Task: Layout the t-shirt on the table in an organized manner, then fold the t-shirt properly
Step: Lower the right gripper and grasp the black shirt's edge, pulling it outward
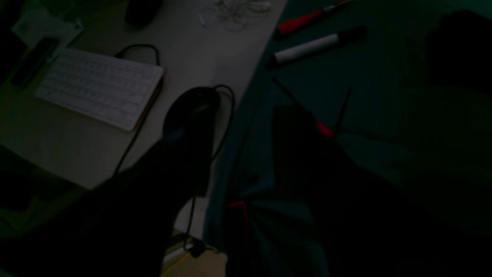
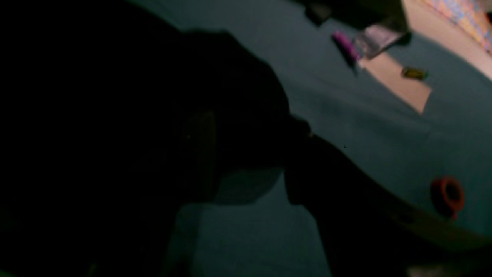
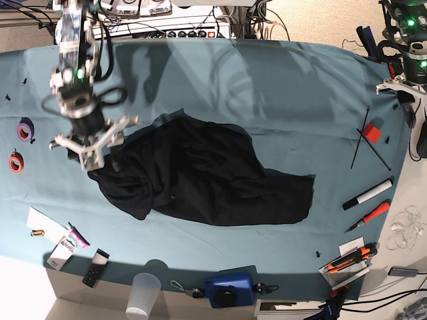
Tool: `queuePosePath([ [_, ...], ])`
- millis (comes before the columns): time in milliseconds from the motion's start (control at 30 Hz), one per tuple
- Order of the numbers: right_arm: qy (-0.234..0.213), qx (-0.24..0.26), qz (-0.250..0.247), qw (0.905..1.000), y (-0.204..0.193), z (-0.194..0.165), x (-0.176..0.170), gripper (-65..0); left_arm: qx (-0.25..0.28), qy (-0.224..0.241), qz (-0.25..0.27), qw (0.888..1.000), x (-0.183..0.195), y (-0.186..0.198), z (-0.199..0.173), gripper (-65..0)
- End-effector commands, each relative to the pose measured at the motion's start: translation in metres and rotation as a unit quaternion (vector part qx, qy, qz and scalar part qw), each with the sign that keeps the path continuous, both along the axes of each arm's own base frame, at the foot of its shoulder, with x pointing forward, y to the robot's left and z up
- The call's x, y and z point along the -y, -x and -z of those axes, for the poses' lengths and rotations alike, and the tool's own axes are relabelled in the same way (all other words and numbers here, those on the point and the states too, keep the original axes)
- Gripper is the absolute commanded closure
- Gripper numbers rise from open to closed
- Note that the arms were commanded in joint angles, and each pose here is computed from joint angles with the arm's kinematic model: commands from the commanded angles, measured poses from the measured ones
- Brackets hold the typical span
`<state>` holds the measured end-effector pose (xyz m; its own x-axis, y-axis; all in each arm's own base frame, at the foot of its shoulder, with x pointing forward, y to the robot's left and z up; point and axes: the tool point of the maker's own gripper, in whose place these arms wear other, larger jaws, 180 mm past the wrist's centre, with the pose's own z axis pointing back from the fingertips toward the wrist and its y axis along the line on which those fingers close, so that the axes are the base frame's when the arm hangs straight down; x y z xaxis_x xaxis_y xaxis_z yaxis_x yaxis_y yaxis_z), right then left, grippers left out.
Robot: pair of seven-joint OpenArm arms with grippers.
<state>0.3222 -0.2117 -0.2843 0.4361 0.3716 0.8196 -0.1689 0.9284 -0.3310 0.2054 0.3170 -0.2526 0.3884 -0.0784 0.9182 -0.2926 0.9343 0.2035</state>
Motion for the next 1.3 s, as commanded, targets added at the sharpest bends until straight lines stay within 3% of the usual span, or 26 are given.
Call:
queuePosePath([
  [0, 0.004, 0.024, -0.005, 0.9997, -0.01, -0.013, 0.002, -27.9, 0.017, -0.012, 0.004, 1.0, -0.001, -0.002, -0.011, -25.8],
  [367, -0.023, -0.015, -0.044, 0.9987, -0.046, 0.018, -0.016, -27.9, 0.028, 0.015, 0.01, 0.999, 0.004, -0.004, -0.011, -25.8],
  [567, 0.007, -0.042, -0.075, 0.9962, -0.056, 0.04, -0.041, -27.5, 0.027, 0.016, 0.009, 0.999, 0.004, -0.004, -0.011, -25.8],
  [633, 0.017, -0.038, -0.065, 0.997, -0.058, 0.039, -0.04, -21.1, 0.028, 0.016, 0.009, 0.999, 0.004, -0.004, -0.011, -25.8],
  [733, 0.023, -0.041, -0.021, 0.9987, -0.058, 0.04, -0.025, 0.0, 0.028, 0.016, 0.009, 0.999, 0.004, -0.004, -0.011, -25.8],
  [900, 0.087, -0.053, 0.025, 0.9945, -0.055, 0.041, 0.001, 0.0, 0.028, 0.016, 0.009, 0.999, 0.004, -0.004, -0.011, -25.8],
  [1033, 0.107, -0.026, 0.045, 0.9929, -0.057, 0.02, 0.008, 0.0, 0.03, 0.021, 0.01, 0.999, 0.005, -0.004, -0.011, -25.8],
  [1267, 0.098, 0.057, 0.104, 0.9881, -0.05, -0.063, 0.03, 0.0, 0.038, 0.051, 0.058, 0.996, 0.024, -0.01, -0.011, -25.8],
])
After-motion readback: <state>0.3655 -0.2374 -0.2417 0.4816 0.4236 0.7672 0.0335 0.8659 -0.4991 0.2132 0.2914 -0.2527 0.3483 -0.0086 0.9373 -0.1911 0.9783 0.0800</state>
